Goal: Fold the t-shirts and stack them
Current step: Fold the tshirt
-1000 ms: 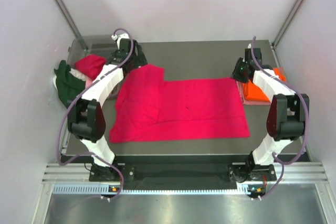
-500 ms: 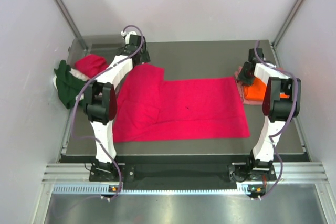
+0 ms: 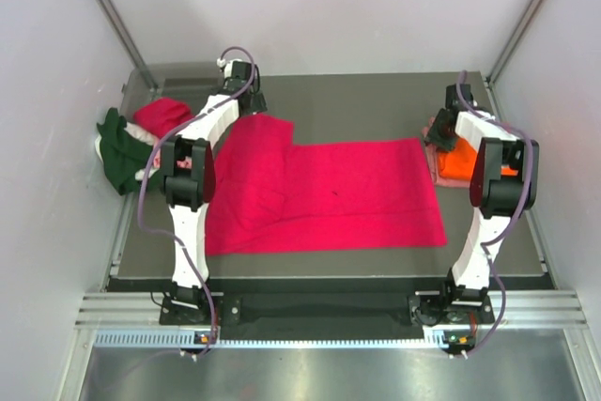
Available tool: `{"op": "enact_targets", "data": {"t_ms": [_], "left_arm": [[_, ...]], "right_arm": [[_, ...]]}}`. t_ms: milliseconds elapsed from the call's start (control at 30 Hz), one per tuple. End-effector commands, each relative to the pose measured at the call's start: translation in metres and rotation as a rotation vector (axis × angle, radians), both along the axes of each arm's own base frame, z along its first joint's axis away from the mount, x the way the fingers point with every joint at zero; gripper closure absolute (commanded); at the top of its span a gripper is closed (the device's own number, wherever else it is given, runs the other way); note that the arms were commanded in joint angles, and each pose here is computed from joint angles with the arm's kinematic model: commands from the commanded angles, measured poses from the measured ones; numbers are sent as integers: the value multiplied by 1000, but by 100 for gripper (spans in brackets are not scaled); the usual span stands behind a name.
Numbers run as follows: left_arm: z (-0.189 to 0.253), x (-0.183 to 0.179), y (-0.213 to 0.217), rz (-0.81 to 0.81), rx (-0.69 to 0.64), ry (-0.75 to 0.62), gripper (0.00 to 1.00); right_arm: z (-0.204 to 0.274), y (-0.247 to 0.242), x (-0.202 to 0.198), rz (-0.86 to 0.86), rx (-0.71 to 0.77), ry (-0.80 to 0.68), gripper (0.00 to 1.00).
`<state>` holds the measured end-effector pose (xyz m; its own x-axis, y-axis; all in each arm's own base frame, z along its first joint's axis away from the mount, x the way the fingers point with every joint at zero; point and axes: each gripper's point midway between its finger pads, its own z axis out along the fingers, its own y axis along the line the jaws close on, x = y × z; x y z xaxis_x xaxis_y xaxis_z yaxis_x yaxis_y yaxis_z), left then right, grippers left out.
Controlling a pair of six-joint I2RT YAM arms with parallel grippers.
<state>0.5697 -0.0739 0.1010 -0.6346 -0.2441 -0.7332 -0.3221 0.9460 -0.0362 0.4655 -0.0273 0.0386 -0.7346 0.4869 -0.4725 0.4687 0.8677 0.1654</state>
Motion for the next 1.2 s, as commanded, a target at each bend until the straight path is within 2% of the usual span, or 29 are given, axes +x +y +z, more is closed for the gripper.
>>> {"op": "enact_targets", "data": {"t_ms": [0,367,567,967,1167], "left_arm": [[21,7,-5,-15,-34,-43,5],[38,10,-18,-105,-79,-121,3],[19,14,-11,-87,-71,-63,3],[9,18,-2,-75,-64,-50,3],[0,21,1,-63,-55,-38,3]], "right_arm": [[44,5,9,42,-62,-101,62],[72,50,31,194,-98,-210,62],[50,62,38,227,-104,-155,58],[12,61,43,213,-117,-66,48],[-4,62,40,218,-117,-31,54]]}}
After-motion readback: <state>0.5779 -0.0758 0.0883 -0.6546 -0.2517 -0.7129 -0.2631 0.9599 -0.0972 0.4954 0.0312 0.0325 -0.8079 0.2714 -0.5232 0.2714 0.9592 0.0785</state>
